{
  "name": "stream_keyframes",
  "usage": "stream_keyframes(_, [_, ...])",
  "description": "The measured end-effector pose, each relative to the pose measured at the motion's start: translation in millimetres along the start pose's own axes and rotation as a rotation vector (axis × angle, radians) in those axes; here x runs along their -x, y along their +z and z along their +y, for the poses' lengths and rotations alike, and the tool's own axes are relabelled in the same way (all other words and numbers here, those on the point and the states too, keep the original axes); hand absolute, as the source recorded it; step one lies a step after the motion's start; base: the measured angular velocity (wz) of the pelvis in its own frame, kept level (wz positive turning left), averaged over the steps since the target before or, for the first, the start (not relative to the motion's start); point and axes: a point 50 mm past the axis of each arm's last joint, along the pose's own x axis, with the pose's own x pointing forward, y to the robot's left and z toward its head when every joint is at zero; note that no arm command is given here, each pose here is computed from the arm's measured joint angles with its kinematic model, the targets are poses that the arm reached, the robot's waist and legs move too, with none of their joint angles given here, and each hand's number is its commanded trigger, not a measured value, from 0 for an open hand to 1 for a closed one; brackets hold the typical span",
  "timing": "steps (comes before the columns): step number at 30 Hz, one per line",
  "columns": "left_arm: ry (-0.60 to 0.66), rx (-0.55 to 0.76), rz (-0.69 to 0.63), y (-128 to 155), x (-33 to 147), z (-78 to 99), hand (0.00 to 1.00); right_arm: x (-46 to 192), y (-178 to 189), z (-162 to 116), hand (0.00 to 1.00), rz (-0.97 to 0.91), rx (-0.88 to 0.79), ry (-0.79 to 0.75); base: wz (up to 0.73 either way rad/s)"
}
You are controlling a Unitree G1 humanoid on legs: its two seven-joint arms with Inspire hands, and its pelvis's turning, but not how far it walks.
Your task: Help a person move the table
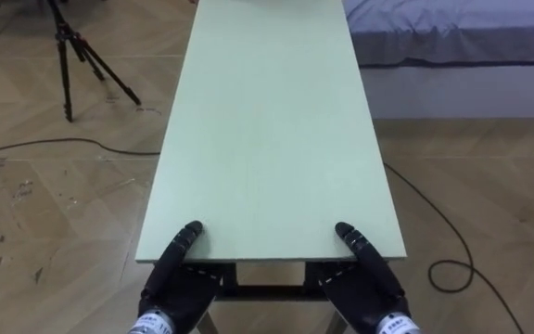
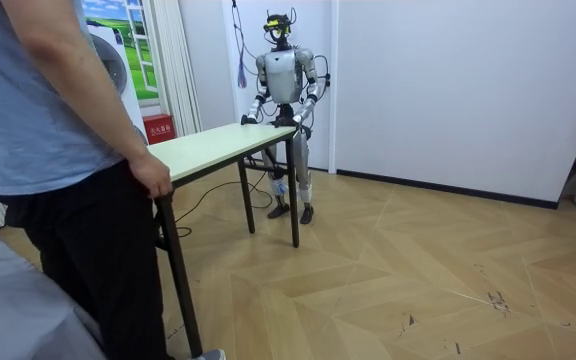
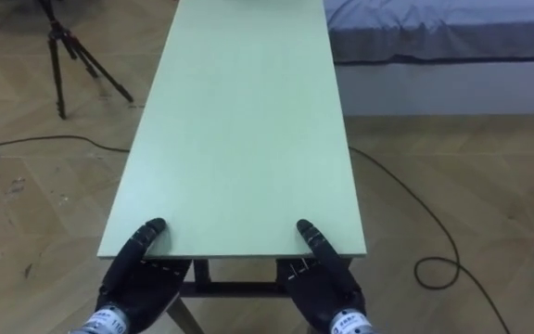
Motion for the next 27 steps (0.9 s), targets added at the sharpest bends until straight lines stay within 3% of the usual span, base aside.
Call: stream_keyframes(27, [0.018, -0.058, -0.018, -2, -2.0, -8.1, 1.0, -1, 1, 11, 1.0, -0.016, 0.018, -0.034, 0.0])
